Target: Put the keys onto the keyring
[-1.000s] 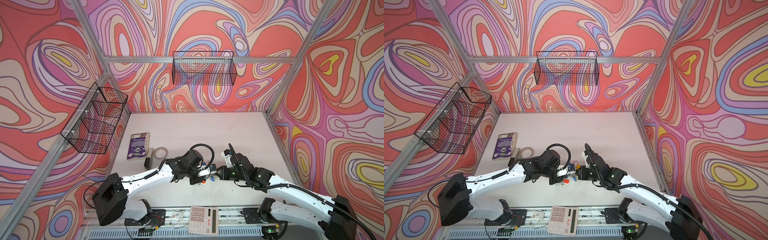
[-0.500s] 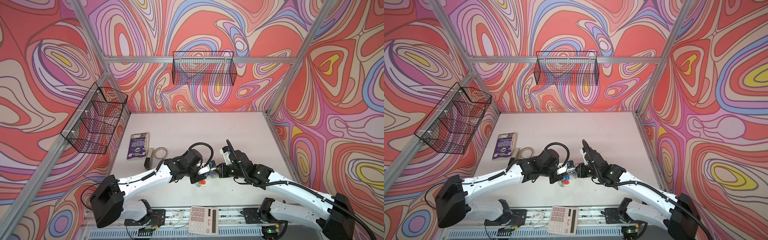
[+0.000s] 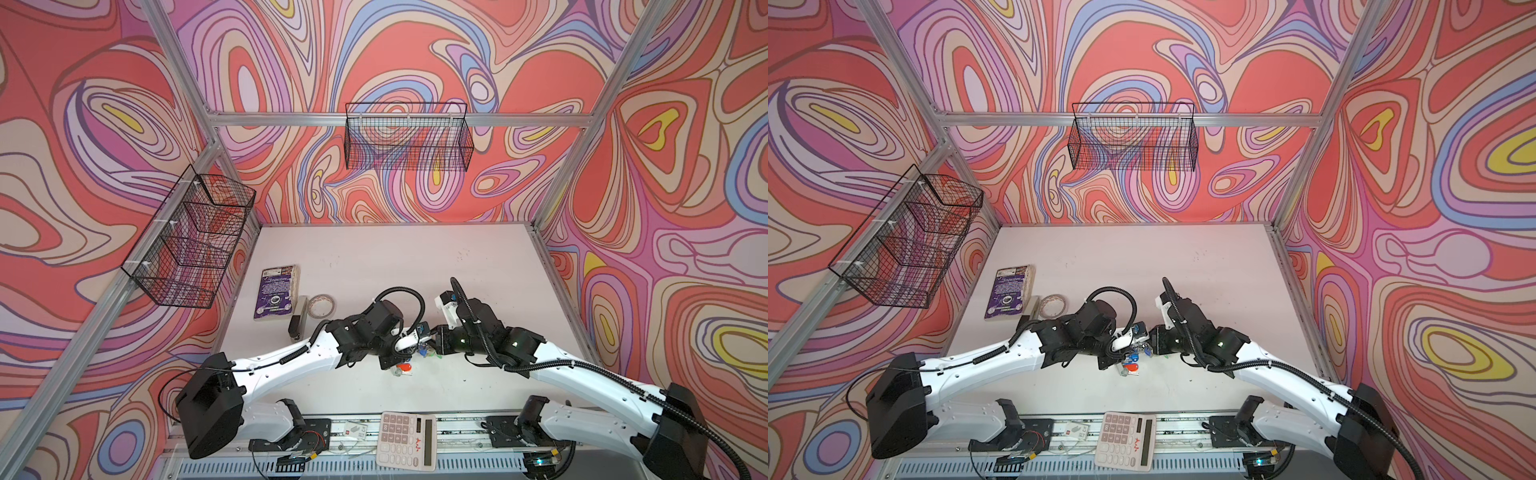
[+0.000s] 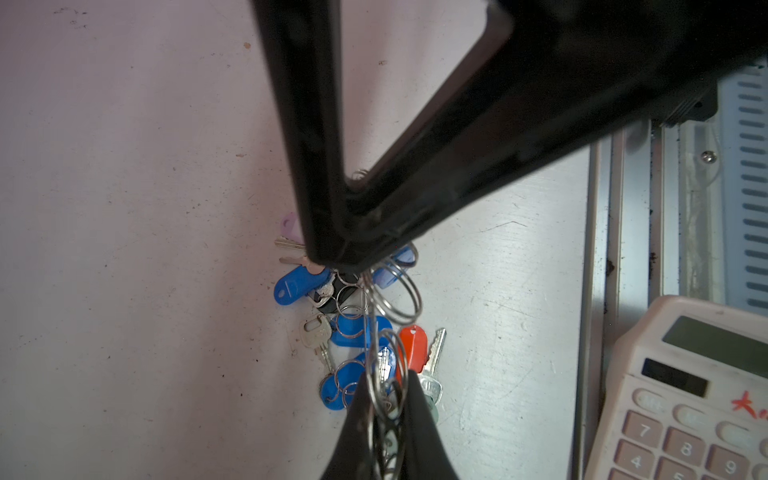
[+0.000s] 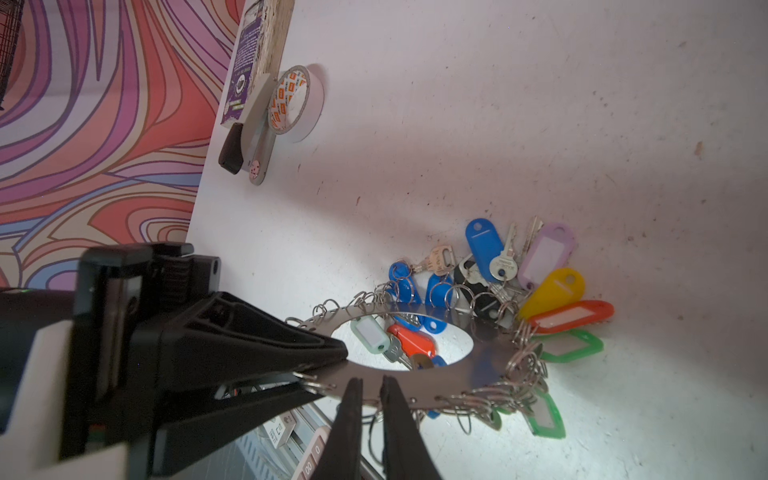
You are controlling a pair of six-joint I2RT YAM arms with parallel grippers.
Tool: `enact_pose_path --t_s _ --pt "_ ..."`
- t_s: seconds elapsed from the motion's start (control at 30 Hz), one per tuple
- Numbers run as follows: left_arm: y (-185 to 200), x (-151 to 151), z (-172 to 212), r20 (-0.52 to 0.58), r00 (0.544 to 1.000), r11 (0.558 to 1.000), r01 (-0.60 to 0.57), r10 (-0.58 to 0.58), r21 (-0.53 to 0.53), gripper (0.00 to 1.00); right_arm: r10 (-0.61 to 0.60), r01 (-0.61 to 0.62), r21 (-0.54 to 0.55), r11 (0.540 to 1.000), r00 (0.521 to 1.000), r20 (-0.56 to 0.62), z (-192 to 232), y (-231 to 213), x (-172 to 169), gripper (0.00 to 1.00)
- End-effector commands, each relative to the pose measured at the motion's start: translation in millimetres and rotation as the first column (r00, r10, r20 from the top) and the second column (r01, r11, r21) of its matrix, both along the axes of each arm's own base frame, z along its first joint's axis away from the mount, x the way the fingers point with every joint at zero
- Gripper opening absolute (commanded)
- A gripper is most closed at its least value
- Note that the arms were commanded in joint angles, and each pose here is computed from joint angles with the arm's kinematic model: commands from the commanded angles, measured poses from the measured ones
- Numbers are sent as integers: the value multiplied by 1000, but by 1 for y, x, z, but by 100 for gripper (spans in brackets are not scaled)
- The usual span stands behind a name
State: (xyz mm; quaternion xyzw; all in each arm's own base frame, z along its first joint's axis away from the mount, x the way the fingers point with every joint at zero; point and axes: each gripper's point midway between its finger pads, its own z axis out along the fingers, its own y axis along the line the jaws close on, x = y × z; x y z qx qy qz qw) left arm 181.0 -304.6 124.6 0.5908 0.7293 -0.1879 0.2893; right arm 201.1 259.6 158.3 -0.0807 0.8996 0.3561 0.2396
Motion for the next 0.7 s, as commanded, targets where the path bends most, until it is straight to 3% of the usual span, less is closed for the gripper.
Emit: enact_pose_path --t_s 0.0,0.27,0.4,0.53,0.67 --pt "-3 -6 1 -19 1000 1000 10 -10 -30 0 -8 8 -4 1000 1000 16 7 1 2 12" --pt "-3 -11 3 -54 999 999 6 -8 -42 0 -63 66 -22 998 991 117 21 -19 7 26" --pt "-3 -13 9 -80 997 998 -12 8 -59 0 -86 90 -7 996 971 225 34 -32 9 30" --pt "-3 -13 20 -127 990 995 -68 58 -77 0 -84 64 62 996 916 393 51 -41 6 32" --pt "-1 -6 34 -177 976 986 -142 125 -88 0 -102 38 129 991 836 539 62 -44 8 41"
